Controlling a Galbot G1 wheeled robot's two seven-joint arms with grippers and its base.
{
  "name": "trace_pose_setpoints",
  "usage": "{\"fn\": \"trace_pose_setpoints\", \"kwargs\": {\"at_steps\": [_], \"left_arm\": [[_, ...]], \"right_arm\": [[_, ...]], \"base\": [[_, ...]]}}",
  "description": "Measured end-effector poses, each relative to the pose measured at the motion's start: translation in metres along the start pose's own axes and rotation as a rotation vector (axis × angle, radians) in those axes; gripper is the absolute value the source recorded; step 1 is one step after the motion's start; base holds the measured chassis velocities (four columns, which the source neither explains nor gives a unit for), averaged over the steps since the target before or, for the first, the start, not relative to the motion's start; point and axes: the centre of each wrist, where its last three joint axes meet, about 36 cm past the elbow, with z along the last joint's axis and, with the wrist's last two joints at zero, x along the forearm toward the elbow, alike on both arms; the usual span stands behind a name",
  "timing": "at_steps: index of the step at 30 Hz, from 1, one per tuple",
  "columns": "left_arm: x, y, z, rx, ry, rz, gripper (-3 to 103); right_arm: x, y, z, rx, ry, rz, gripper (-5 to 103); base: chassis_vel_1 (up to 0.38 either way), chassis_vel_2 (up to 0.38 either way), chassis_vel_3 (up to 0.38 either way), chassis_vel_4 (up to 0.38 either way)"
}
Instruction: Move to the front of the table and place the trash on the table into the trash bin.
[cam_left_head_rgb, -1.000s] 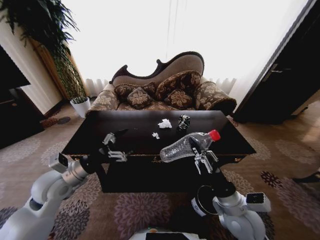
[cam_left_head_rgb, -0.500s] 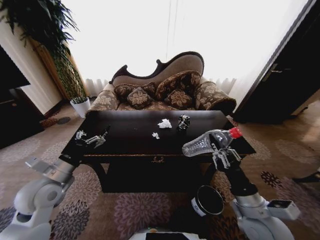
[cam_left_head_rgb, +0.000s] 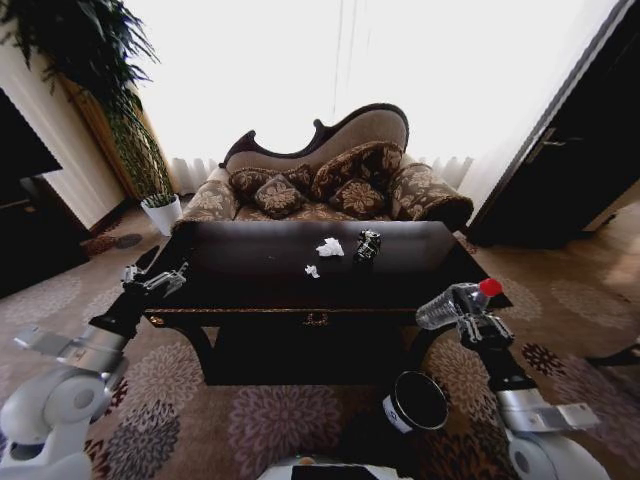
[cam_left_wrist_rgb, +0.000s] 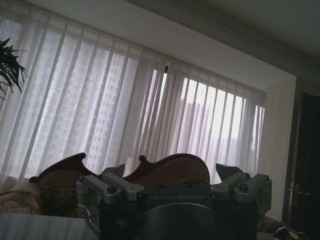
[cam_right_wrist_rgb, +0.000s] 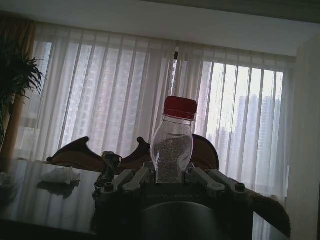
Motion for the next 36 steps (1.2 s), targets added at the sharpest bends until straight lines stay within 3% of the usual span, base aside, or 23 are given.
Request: {"fn": "trace_pose_setpoints", "kwargs": {"at_steps": [14, 24, 32, 36], "left_arm": [[-0.003, 0.015, -0.012, -0.023, -0.022, -0.012, 100], [0.010, 0.012, -0.031, -0.057, -0.041, -0.025, 100], [0.022, 0.012, -0.052, -0.082, -0.059, -0.033, 100], [0.028, 0.009, -0.059, -0.091, -0.065, -0.038, 100]], "right_arm": [[0.035, -0.013, 0.105, 0.082, 0.233, 0.029, 22], [0.050, -0.008, 0.207, 0.014, 0.463, 0.044, 22], [0.043, -0.017, 0.244, 0.072, 0.530, 0.009, 22], [0.054, -0.038, 0.268, 0.138, 0.592, -0.009, 22]], "base": [[0.000, 0.000, 0.000, 0.000], [0.000, 0.000, 0.000, 0.000], [0.000, 0.000, 0.000, 0.000], [0.000, 0.000, 0.000, 0.000]]}}
